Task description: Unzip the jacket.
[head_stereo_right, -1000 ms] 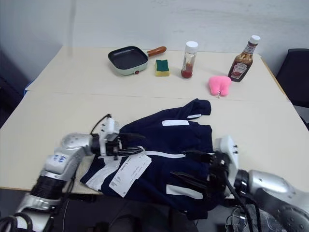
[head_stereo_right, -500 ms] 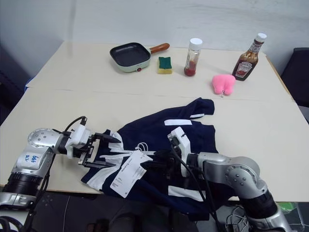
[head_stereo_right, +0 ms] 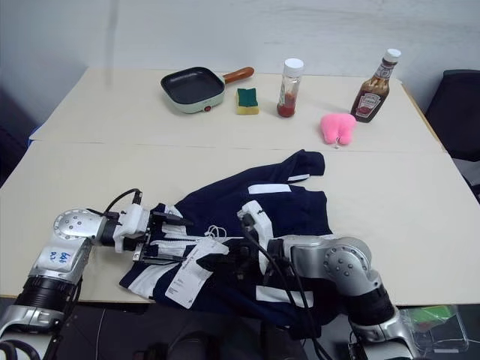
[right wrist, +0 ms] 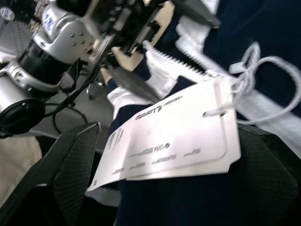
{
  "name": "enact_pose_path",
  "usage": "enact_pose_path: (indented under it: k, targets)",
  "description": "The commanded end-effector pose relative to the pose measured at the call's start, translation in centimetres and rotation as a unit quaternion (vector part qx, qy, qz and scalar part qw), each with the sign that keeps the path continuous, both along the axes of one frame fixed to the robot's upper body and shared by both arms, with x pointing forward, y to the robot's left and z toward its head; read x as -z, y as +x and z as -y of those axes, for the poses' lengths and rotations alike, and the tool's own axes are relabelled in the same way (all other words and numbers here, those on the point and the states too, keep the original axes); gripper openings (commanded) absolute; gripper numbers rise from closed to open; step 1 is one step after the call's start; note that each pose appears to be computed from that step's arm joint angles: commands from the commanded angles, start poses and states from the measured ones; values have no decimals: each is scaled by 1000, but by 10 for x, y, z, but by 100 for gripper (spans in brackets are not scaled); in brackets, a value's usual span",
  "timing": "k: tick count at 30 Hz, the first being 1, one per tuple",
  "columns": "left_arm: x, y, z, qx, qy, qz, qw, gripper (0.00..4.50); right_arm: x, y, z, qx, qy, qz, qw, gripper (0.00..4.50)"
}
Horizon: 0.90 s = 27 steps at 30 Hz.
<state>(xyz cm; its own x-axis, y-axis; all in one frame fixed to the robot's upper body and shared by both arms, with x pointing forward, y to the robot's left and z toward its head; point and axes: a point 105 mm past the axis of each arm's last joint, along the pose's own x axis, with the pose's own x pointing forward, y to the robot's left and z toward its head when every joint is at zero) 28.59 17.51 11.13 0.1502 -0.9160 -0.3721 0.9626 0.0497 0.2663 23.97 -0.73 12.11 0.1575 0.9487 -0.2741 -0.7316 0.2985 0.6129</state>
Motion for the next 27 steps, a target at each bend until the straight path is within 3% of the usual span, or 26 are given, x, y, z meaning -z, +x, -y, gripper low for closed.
enact_pose_path:
  k: [1,4,7,12,18,23,27]
  targets:
    - [3,1,-4,-7,14,8,1000,426,2,-7,-4,-21,4,-23,1000,450]
    - [5,1,-4,-8,16,8,1000,426,10,-12,-6,-30,0,-49,998,450]
    - [8,0,-4,-5,17,8,1000,427,14,-6,-13,-15,3,-58,998,394]
    - [18,5,-1,-13,41,5,999,427,9,-1,-20,-14,41,-66,997,233]
    - [34,10,-1,-44,62,-25,997,427,-7,1,-2,-40,78,-61,994,20]
    - [58,9,-11,-84,89,-97,988,427,-46,16,21,3,189,-68,980,4]
    - [66,5,-12,-90,101,-121,983,427,-45,13,52,43,188,-74,978,4]
